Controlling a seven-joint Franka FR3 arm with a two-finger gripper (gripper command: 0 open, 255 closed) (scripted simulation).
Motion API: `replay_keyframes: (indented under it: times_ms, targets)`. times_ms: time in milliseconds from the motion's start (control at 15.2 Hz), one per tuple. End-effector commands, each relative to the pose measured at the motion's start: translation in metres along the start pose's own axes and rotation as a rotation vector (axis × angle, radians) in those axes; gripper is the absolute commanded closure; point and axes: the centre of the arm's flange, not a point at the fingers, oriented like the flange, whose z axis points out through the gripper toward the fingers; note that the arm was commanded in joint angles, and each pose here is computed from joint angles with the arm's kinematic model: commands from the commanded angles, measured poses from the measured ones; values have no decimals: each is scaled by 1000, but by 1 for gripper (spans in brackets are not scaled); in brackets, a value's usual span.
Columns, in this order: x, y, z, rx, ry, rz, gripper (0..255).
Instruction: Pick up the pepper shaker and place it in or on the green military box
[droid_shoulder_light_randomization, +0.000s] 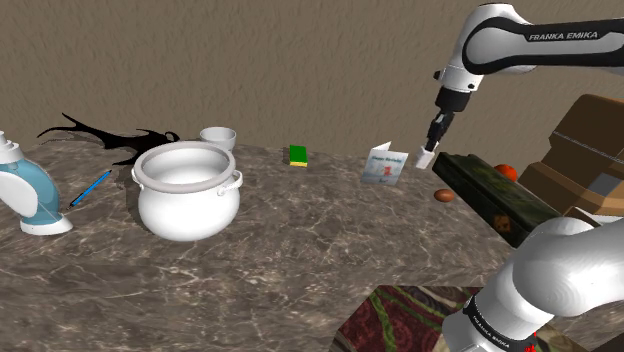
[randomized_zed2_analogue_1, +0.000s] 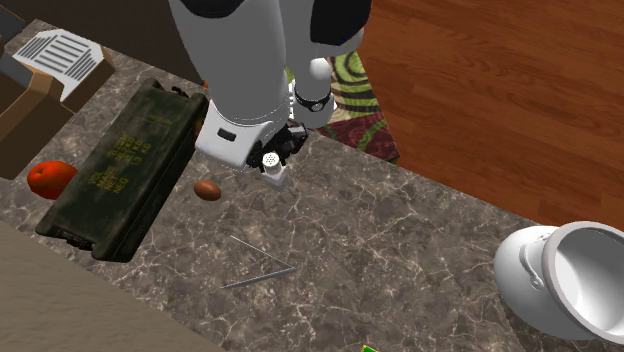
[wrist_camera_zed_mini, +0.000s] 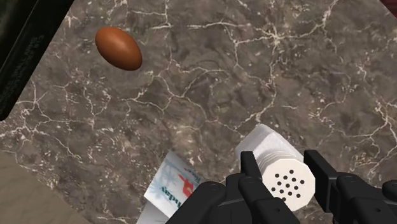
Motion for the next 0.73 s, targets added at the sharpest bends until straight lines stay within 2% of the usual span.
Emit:
replay_keyframes:
  times_ms: [0,660]
  targets:
    - [-13,23,-3,0,0,-1,255]
    - [-85,133,-10,0,0,-1,255]
